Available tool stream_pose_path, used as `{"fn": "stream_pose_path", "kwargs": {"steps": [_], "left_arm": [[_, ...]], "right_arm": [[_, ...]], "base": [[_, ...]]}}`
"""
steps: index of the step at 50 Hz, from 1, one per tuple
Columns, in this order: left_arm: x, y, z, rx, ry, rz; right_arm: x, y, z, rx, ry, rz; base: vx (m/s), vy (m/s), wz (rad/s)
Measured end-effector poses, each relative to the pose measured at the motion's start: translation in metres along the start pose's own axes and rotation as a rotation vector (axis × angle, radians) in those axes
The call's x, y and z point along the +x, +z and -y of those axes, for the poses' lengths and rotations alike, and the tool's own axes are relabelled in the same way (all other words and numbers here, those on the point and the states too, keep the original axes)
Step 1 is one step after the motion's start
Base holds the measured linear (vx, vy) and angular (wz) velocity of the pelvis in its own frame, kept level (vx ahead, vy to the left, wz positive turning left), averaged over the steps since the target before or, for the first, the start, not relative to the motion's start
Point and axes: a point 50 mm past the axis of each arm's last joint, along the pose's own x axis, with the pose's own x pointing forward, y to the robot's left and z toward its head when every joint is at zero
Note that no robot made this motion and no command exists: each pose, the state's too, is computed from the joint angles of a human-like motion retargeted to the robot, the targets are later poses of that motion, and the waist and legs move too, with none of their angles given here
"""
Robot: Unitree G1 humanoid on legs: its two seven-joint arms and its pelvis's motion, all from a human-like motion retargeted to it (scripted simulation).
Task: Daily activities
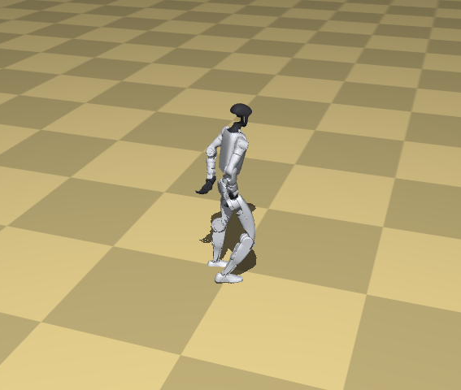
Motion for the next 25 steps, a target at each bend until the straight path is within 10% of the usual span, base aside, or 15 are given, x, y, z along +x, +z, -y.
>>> {"fn": "stream_pose_path", "kwargs": {"steps": [25], "left_arm": [[0.021,0.038,-0.007,-0.058,0.058,0.175]], "right_arm": [[0.002,0.033,0.025,-0.016,-0.13,0.161]], "base": [[0.05,-0.09,0.73]]}}
